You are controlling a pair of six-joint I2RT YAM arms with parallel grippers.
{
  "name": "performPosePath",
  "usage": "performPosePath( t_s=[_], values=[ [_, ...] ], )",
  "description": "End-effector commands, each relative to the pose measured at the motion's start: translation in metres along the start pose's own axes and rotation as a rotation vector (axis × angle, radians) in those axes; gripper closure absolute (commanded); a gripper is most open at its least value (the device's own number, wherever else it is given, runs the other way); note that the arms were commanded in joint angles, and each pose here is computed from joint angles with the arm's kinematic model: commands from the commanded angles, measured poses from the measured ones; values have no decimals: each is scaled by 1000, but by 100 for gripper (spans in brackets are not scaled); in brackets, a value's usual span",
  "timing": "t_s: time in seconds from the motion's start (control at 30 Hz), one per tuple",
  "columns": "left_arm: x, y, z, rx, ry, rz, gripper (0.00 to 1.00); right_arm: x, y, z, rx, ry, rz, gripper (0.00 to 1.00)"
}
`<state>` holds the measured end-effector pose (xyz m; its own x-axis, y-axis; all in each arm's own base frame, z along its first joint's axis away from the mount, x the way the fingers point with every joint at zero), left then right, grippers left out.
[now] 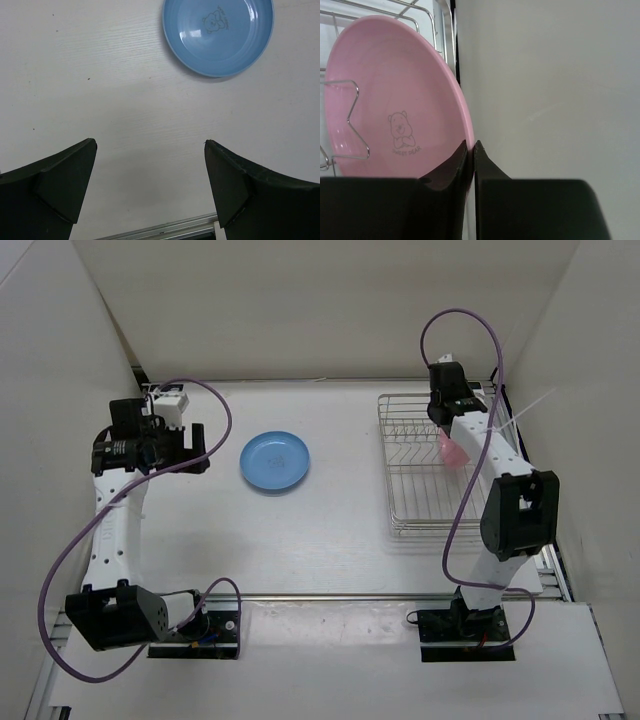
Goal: Unload the plates from the dish rack
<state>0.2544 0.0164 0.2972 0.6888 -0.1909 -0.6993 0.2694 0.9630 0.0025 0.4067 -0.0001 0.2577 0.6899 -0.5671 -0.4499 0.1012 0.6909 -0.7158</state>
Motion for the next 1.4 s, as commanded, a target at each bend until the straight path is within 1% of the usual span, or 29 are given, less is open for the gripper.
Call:
performPosePath(
  t_s=[0.0, 0.13, 0.2, 0.27, 0.3, 0.53, 0.63, 0.77, 0.87, 0.93, 0.97, 1.0, 1.03, 1.07, 1.13, 1.17, 1.2, 1.23, 1.27, 1.3, 1.33, 1.37],
  values=[
    [-3, -4, -4, 10, -19, -24, 0, -7, -14, 15, 31, -3, -92, 100],
    [1, -4, -7, 8, -13, -36, 0, -14, -18, 28, 51, -13, -146, 100],
    [3, -5, -11, 4, -2, -39, 0, -15, -24, 32, 76, -7, -205, 100],
    [6, -5, -10, 8, -17, -46, 0, -20, -35, 40, 103, -24, -236, 100],
    [8, -5, -12, 5, -8, -49, 0, -24, -36, 44, 99, -28, -247, 100],
    [12, 1, -4, -10, -56, 3, 0, -45, -59, 54, 128, -74, -275, 100],
    [15, 3, 0, -34, -88, 20, 0, -63, -79, 52, 162, -107, -291, 100],
    [6, 2, 10, -59, -192, 53, 0, -80, -98, 54, 221, -156, -300, 100],
    [-2, -3, 18, -36, -243, 47, 0, -94, -107, 52, 267, -192, -294, 100],
    [-8, -7, 25, -22, -263, 26, 0, -103, -112, 47, 277, -200, -250, 100],
    [-10, -10, 28, -15, -278, 0, 0, -112, -110, 55, 339, -266, -131, 100],
    [-12, -14, 30, 6, -280, -25, 0, -117, -104, 54, 340, -282, -21, 100],
    [-12, -18, 35, 17, -290, -53, 0, -129, -99, 43, 306, -259, 114, 100],
    [-11, -23, 36, 28, -295, -88, 0, -138, -91, 42, 323, -279, 253, 100],
    [-12, -37, 43, 68, -319, -134, 0, -160, -78, 34, 267, -329, 520, 100],
    [-12, -45, 48, 94, -350, -187, 0, -171, -64, 34, 246, -385, 697, 100],
    [-12, -53, 49, 110, -353, -228, 0, -182, -53, 26, 184, -407, 792, 100],
    [-20, -71, 57, 160, -397, -310, 0, -189, -45, 22, 152, -423, 864, 100],
    [-20, -79, 60, 175, -395, -358, 0, -193, -41, 18, 134, -433, 920, 100],
    [-19, -87, 65, 180, -387, -403, 0, -203, -33, 18, 99, -462, 1023, 100],
    [-13, -102, 69, 180, -364, -479, 0, -207, -30, 16, 89, -458, 1074, 100],
    [-13, -109, 76, 197, -370, -500, 0, -213, -30, 13, 72, -461, 1117, 100]
  ],
)
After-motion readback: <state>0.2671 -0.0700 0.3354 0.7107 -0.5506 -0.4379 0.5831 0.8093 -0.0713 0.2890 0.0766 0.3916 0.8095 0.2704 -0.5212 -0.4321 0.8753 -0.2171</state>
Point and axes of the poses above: each gripper's point midway between its finger pads, its own x axis out along the fingers, its own y axis along the line the jaws close on, z = x × y, the point moved 8 cm from there along -x, back along the fingers, and after that the axes turned 6 degrees about x, right-handed, at the moved point
